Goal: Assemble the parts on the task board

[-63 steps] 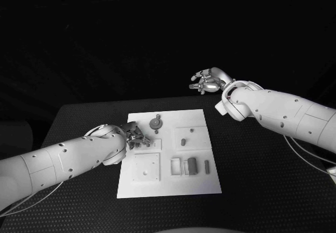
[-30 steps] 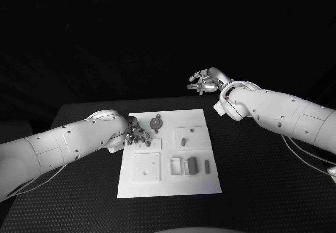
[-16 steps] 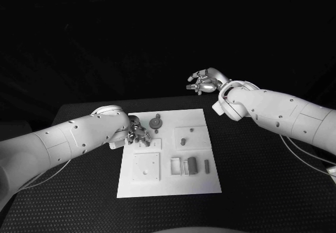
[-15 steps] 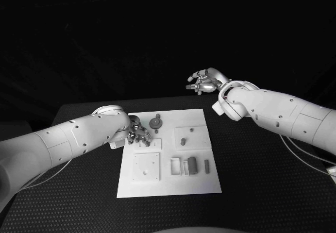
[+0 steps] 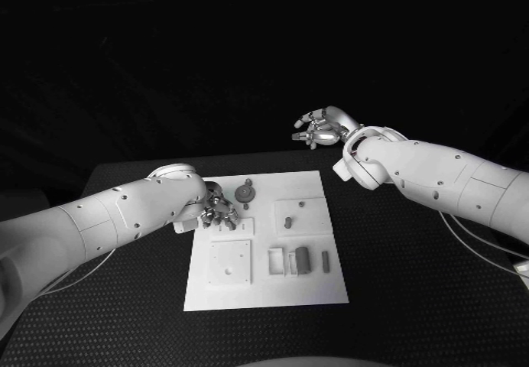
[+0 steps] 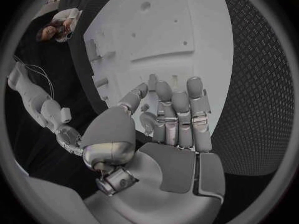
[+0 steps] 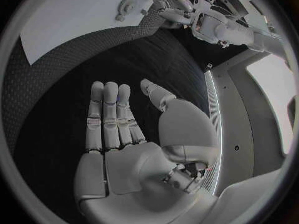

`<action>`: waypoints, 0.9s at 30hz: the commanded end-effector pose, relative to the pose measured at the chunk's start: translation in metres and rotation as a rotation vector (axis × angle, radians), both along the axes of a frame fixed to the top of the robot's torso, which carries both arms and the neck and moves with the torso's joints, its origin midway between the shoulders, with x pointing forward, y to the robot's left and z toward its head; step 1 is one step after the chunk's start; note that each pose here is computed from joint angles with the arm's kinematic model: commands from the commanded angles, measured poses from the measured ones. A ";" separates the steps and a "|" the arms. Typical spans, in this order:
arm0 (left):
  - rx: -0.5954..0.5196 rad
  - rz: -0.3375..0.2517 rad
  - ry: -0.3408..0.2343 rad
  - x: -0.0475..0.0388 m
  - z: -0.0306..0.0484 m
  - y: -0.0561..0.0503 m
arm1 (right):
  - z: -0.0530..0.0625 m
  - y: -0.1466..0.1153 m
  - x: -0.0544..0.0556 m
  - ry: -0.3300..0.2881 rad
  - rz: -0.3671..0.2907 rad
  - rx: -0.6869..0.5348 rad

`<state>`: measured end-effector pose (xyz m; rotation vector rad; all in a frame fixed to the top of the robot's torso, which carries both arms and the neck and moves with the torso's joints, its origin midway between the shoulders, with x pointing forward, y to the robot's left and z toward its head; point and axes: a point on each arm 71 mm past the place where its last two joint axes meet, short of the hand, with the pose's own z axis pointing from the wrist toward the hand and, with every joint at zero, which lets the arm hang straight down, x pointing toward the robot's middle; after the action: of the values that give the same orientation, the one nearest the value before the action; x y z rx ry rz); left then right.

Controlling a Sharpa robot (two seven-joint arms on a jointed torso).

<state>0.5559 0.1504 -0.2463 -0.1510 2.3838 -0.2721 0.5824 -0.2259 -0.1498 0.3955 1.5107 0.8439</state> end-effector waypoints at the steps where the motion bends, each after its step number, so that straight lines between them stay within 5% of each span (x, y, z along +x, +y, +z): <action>1: -0.011 -0.014 0.018 -0.0013 -0.0006 -0.003 | 0.000 0.002 0.000 0.004 0.015 -0.001; 18: -0.100 0.061 -0.001 0.0015 0.0014 0.004 | -0.001 -0.001 0.000 0.007 0.011 -0.003; 27: -0.156 0.097 -0.097 -0.0070 0.0076 0.012 | -0.001 -0.005 0.000 0.010 0.005 -0.006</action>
<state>0.5467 0.1639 -0.2437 -0.2659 2.3372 -0.3676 0.5827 -0.2313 -0.1502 0.4001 1.5135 0.8348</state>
